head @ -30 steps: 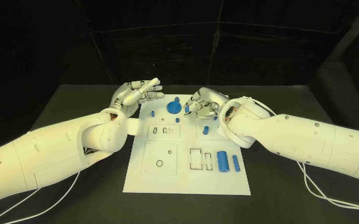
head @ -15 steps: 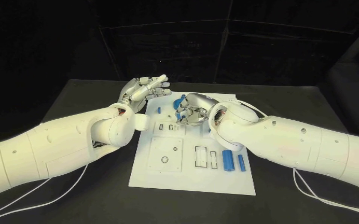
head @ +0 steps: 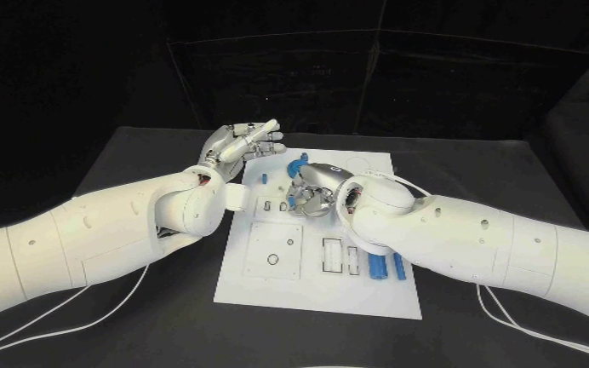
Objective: Assemble the parts on the task board
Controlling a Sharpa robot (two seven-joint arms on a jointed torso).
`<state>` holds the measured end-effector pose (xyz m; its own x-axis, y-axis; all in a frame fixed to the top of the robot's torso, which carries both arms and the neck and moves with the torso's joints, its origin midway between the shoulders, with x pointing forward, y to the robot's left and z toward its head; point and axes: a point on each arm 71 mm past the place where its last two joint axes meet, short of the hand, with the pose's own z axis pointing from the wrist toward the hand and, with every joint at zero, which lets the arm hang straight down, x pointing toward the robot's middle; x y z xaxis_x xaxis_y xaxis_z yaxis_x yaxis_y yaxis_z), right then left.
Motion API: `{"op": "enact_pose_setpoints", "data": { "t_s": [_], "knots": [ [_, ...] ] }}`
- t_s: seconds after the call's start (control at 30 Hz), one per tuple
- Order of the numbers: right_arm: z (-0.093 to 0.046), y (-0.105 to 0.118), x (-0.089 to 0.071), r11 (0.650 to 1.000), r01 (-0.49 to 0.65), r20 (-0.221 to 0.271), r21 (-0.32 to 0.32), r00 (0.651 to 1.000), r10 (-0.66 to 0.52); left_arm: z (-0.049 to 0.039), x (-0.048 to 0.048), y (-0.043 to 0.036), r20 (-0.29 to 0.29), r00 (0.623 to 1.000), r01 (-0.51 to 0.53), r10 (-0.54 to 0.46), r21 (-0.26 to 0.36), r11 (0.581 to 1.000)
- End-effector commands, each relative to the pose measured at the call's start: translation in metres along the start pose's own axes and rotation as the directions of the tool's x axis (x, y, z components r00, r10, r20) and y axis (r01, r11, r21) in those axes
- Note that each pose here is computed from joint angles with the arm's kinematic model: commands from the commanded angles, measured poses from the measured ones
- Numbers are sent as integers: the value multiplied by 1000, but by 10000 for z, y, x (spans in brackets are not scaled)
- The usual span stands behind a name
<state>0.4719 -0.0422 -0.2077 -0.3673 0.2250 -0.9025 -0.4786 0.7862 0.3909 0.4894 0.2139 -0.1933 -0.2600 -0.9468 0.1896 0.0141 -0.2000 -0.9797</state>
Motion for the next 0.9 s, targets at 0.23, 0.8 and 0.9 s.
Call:
{"op": "enact_pose_setpoints", "data": {
  "t_s": [0.23, 0.8, 0.9],
  "knots": [
    [51, 14, 39, 1000, 27, 1, -6, 1000, -27, 9, 20, -16, -20, 1000, 3, -3, 12, 1000],
    [91, -18, 101, 1000, 28, -17, 7, 999, -28, 16, 26, -9, -23, 1000, 5, -5, 8, 1000],
    [90, -25, 107, 999, 33, -22, 11, 999, -33, 17, 27, -8, -24, 1000, 5, -5, 8, 1000]
  ]
}}
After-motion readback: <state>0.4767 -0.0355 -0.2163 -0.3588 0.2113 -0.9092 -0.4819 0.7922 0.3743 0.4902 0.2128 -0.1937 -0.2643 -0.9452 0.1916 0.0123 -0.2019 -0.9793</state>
